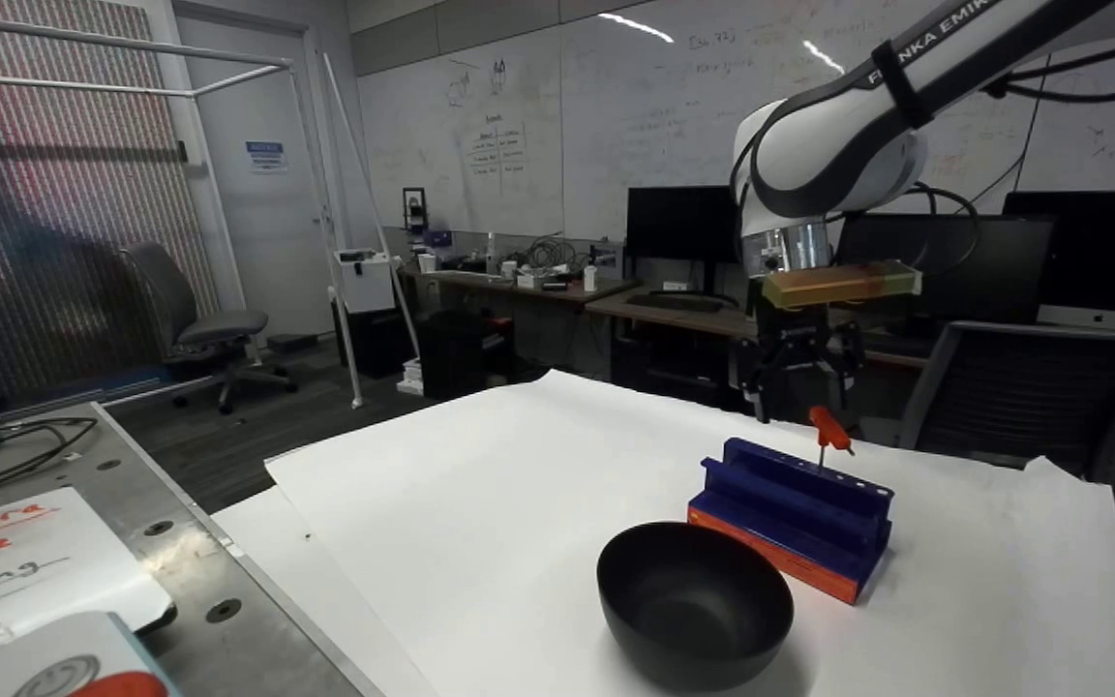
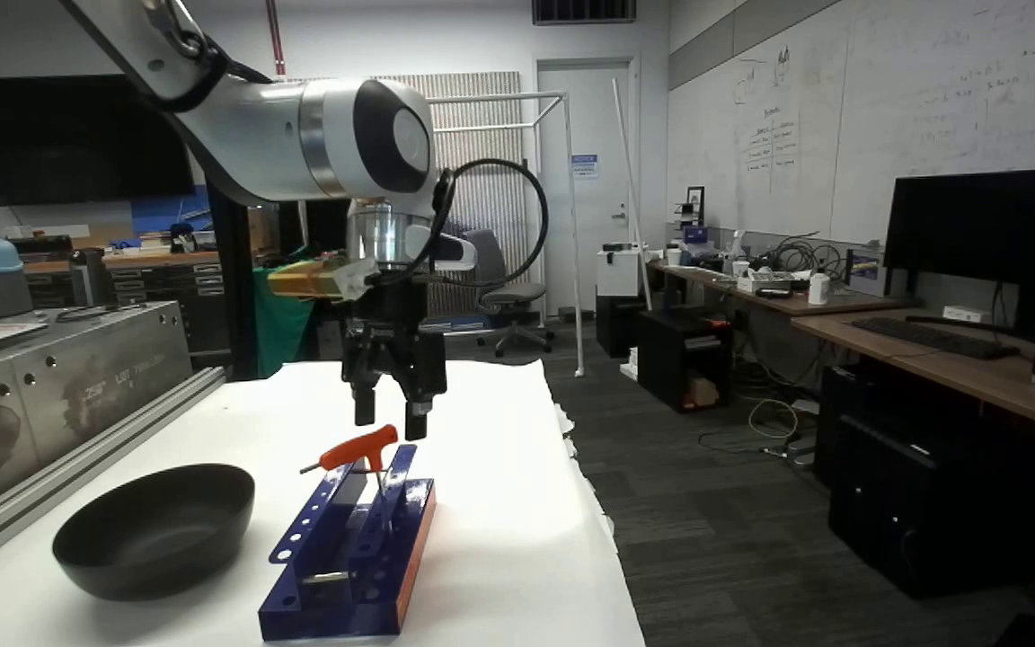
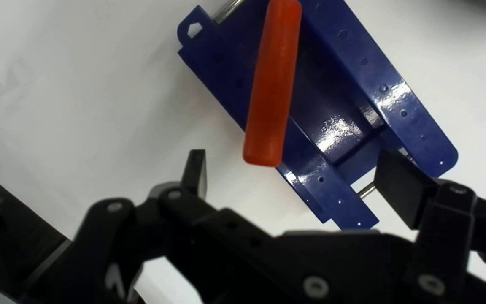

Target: Put the wrench in the bowl

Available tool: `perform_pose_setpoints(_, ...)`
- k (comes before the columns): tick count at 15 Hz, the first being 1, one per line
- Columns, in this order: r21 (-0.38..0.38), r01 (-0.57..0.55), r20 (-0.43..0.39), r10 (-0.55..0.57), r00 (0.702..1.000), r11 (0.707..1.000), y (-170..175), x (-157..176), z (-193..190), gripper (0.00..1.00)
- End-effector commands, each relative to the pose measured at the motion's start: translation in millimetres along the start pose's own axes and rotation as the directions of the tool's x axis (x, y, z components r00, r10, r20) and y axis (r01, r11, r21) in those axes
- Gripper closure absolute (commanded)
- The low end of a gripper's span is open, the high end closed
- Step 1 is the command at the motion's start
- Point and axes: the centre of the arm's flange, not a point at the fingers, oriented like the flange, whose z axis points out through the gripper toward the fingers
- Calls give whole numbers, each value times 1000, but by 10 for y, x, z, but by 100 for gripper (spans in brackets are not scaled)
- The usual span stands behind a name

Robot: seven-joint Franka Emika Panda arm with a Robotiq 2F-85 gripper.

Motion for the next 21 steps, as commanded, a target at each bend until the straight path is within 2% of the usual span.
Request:
perform_pose_setpoints(1,29,-17,6,16,1000,999,68,19,36,0)
perform_pose_setpoints(2,27,-24,12,23,1000,999,92,4,47,25)
perform_pose_setpoints(3,25,-18,35,17,999,1000,109,-59,63,27)
perform_pose_setpoints(4,26,-17,43,16,999,1000,119,-96,76,34)
perform_pose_setpoints(5,29,-12,47,11,999,1000,131,-170,95,44)
perform_pose_setpoints(10,33,-20,66,18,998,999,174,-296,157,82)
perform_pose_setpoints(13,30,-28,59,26,998,999,208,-339,134,90)
perform_pose_setpoints(14,29,-27,59,26,998,999,216,-352,119,86)
perform_pose_setpoints(16,19,-27,43,27,999,999,222,-405,17,86)
perform_pose_setpoints(21,-9,37,-1,-37,999,999,154,-755,-672,85)
